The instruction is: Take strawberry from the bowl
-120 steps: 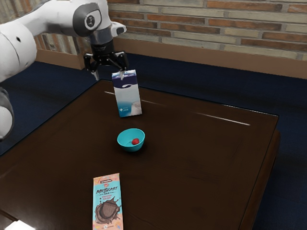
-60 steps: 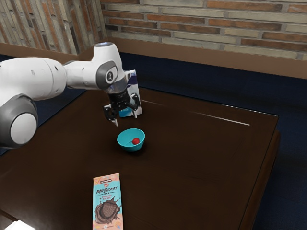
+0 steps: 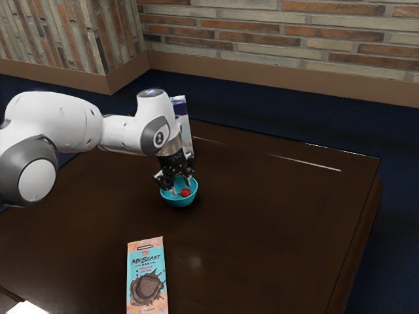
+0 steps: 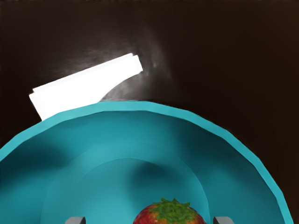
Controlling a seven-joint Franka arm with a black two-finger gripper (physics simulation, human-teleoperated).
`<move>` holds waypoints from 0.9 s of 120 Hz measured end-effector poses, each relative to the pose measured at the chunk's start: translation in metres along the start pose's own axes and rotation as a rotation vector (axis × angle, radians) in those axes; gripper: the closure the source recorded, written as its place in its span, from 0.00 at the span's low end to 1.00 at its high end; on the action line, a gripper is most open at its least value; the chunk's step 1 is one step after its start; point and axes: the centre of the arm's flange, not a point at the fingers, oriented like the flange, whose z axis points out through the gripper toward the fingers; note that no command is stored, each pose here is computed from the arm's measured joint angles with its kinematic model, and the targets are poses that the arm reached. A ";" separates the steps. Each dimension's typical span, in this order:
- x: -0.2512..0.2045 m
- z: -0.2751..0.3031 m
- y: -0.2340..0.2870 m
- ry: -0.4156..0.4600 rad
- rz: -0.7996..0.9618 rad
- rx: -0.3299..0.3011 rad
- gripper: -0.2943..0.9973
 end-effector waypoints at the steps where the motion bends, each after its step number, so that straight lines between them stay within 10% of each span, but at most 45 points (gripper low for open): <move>1: 0.000 0.001 0.000 0.001 -0.001 -0.002 0.51; 108: -0.002 0.019 -0.009 0.024 -0.072 -0.089 0.70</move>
